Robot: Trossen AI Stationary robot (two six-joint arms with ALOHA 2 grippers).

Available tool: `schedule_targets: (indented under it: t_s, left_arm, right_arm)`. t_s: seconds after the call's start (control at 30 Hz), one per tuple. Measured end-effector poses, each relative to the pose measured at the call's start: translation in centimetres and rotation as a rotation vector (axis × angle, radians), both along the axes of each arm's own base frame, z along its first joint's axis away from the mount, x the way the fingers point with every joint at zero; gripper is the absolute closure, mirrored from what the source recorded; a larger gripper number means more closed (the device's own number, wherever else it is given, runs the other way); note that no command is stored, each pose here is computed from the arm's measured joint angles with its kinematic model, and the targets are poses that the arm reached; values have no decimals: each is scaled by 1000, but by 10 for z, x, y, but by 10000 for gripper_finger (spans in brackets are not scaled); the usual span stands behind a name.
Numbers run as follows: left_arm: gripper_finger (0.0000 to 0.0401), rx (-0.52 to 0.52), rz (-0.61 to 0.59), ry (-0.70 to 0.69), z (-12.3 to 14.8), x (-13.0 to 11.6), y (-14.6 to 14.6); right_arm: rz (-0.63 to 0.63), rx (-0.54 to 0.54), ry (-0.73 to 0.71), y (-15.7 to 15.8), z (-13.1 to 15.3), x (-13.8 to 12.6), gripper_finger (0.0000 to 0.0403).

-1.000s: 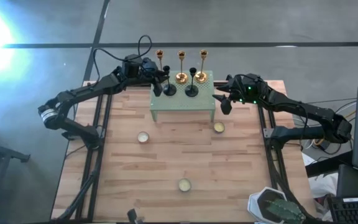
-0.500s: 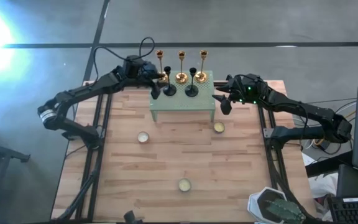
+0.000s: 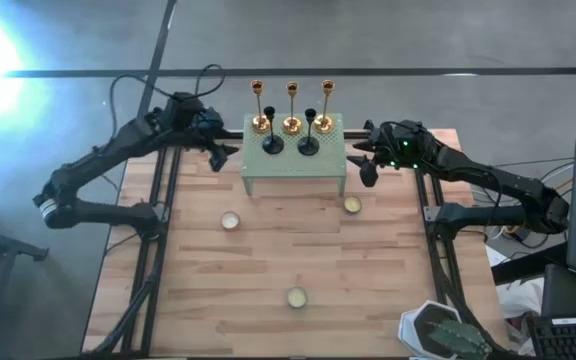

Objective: Pick & Place candle stick holders
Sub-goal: Put the red patterned scented candle on the shelf

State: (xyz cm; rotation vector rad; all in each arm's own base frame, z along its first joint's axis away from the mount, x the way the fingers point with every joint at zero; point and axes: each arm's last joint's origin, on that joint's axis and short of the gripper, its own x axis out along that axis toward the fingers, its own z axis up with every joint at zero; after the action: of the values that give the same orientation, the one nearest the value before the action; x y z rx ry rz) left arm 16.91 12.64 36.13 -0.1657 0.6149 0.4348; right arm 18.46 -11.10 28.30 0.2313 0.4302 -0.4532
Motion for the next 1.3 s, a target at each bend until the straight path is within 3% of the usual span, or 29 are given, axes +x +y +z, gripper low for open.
schedule_targets:
  t_s: [0.23, 0.53, 1.0, 1.3]
  left_arm:
    - [133, -57, 55, -65, 13, -38, -31]
    - [133, -161, 76, -160, -2, -66, -64]
    - [133, -348, -74, -287, -69, -43, -92]
    - [133, -367, -48, -215, -94, -39, -101]
  right_arm:
    - [-13, 31, -45, 20, 17, -27, 193]
    - [94, 104, -158, 60, 33, -50, 196]
    - [273, 216, -71, 114, 21, -23, 259]
    - [139, 325, 128, 135, -2, -25, 281]
